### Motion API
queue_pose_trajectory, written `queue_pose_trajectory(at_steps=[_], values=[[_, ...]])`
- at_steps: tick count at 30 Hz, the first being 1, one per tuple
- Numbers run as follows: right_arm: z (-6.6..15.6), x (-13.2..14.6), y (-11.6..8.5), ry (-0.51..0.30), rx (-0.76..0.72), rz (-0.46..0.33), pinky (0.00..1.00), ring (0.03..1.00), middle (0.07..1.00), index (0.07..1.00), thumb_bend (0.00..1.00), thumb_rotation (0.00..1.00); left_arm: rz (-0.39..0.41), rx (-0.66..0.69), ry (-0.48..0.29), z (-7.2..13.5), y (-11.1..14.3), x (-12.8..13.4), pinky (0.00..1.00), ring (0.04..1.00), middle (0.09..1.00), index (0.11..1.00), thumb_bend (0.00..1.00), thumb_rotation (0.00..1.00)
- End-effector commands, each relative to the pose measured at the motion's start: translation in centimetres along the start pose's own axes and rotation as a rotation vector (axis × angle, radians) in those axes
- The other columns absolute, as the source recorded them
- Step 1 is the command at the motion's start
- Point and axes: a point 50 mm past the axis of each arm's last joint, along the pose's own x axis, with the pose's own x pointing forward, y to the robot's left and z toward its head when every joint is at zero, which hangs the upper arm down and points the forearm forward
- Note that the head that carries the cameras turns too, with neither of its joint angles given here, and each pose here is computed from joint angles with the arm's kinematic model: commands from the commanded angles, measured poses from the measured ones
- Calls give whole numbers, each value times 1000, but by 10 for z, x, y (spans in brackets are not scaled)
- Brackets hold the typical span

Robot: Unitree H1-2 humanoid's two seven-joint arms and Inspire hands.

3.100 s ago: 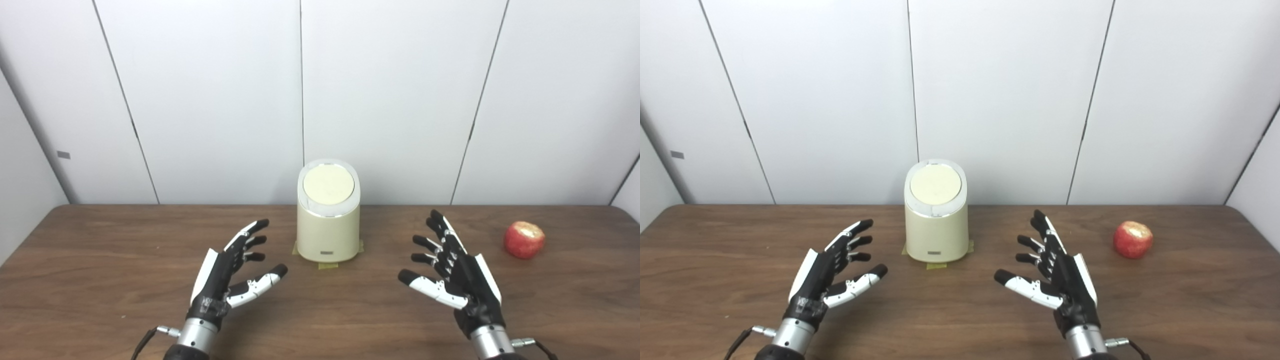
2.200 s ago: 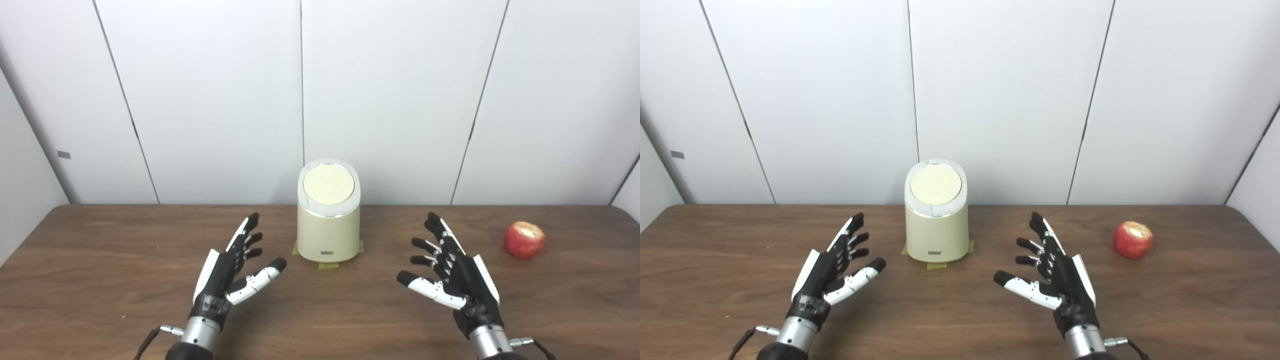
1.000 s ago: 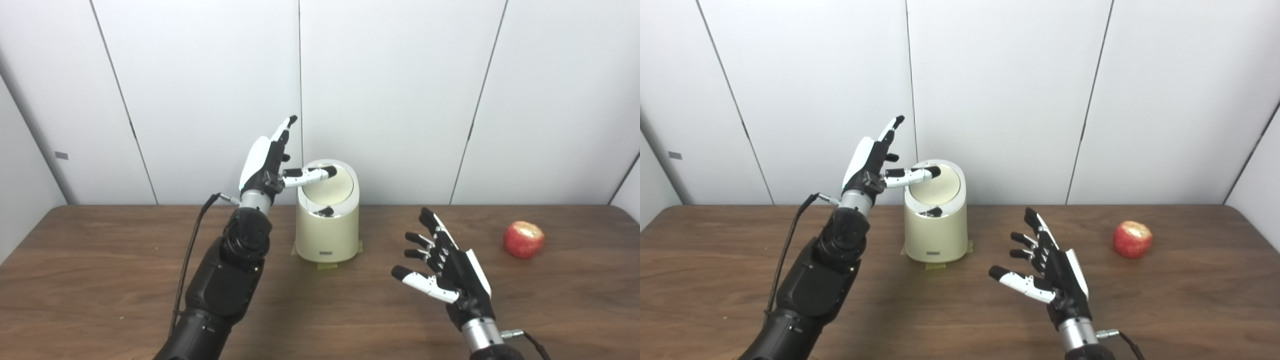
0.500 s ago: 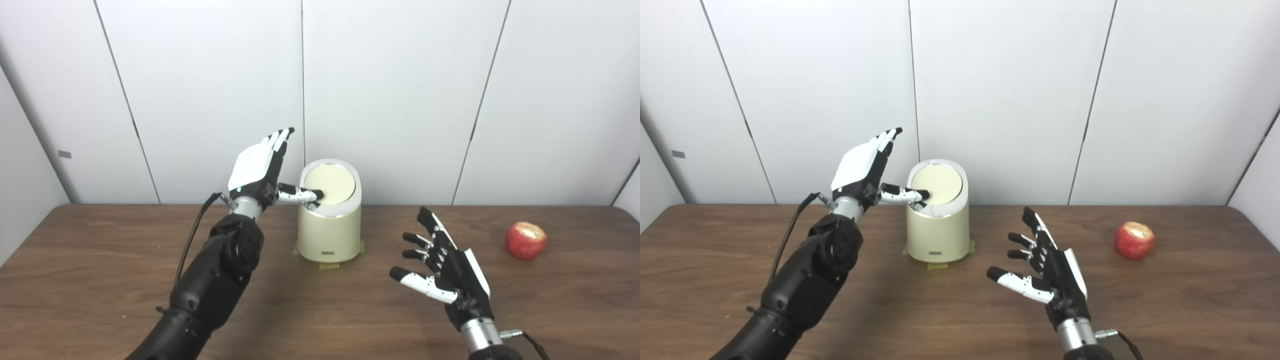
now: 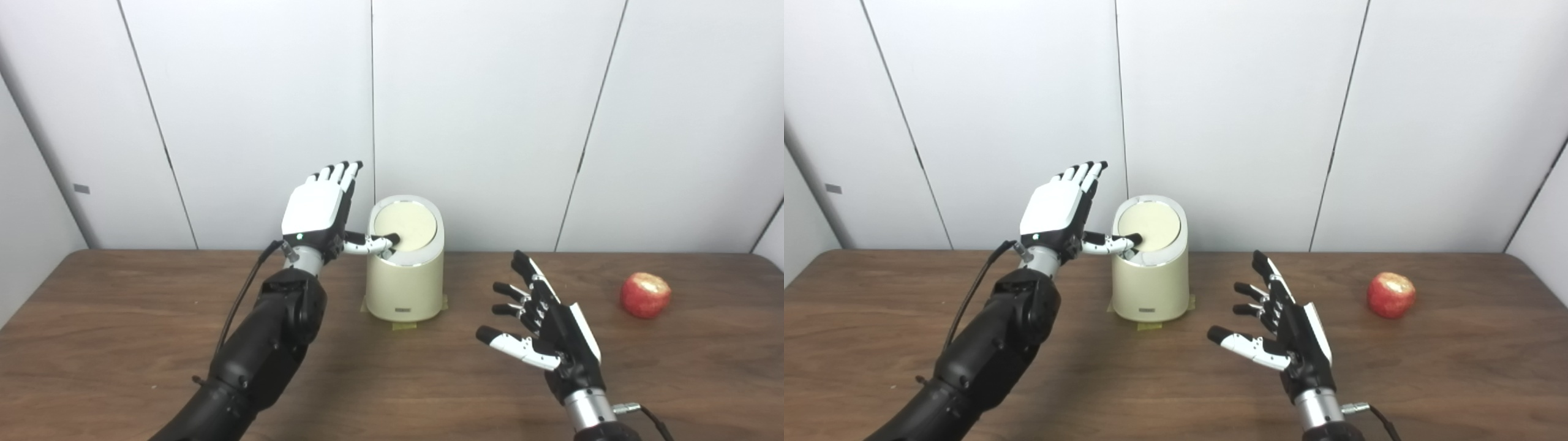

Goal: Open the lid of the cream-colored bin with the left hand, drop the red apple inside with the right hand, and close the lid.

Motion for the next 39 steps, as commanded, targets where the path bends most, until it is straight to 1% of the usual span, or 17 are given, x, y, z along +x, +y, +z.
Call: queue_pose_trajectory(at_steps=[1, 3, 6, 9, 13, 17, 20, 24, 27, 30, 31, 33, 35, 39], values=[[21, 10, 3, -84, 5, 8, 655, 803, 958, 929, 765, 276, 16, 52, -31, 11, 10, 8, 1000, 1000, 1000, 1000, 1000, 328], [21, 10, 4, -81, 3, 9, 646, 799, 958, 926, 751, 276, 22, 43, -31, 14, 10, 8, 1000, 1000, 1000, 1000, 1000, 377], [21, 9, 4, -80, 0, 15, 640, 796, 963, 925, 737, 277, 28, 22, -32, 18, 9, 9, 1000, 1000, 1000, 1000, 1000, 417], [21, 9, 5, -78, -1, 17, 632, 793, 965, 925, 728, 276, 31, 19, -31, 21, 8, 9, 1000, 1000, 1000, 1000, 1000, 437], [22, 8, 7, -74, -5, 18, 626, 787, 959, 920, 722, 272, 33, 25, -29, 24, 7, 9, 1000, 1000, 1000, 1000, 1000, 439], [23, 7, 8, -69, -17, 24, 624, 772, 949, 916, 723, 282, 51, 48, -32, 25, 8, 11, 1000, 1000, 1000, 1000, 1000, 439], [23, 6, 9, -70, -23, 35, 598, 762, 946, 915, 717, 283, 67, 60, -35, 25, 16, 17, 1000, 1000, 1000, 1000, 1000, 425], [23, 6, 10, -70, -17, 44, 575, 751, 945, 915, 721, 281, 74, 64, -38, 26, 28, 22, 1000, 1000, 1000, 1000, 1000, 381], [22, 6, 10, -67, -25, 43, 572, 747, 940, 913, 719, 284, 82, 74, -45, 25, 33, 22, 1000, 1000, 1000, 1000, 1000, 380], [21, 6, 10, -67, -26, 45, 567, 743, 939, 910, 716, 281, 88, 61, -32, 22, 34, 20, 1000, 1000, 1000, 1000, 1000, 394], [21, 6, 10, -68, -26, 47, 566, 742, 939, 910, 716, 281, 91, 44, -20, 21, 34, 19, 1000, 1000, 1000, 1000, 1000, 402], [21, 6, 10, -68, -30, 50, 567, 740, 938, 911, 715, 290, 99, -40, 10, 19, 36, 17, 1000, 1000, 1000, 1000, 1000, 436], [21, 6, 9, -67, -34, 53, 575, 743, 936, 909, 707, 296, 114, -167, 41, 16, 38, 14, 1000, 1000, 1000, 1000, 1000, 508], [20, 6, 9, -70, -39, 61, 576, 748, 934, 910, 691, 291, 121, -450, 105, 8, 48, 9, 1000, 1000, 1000, 1000, 966, 510]])
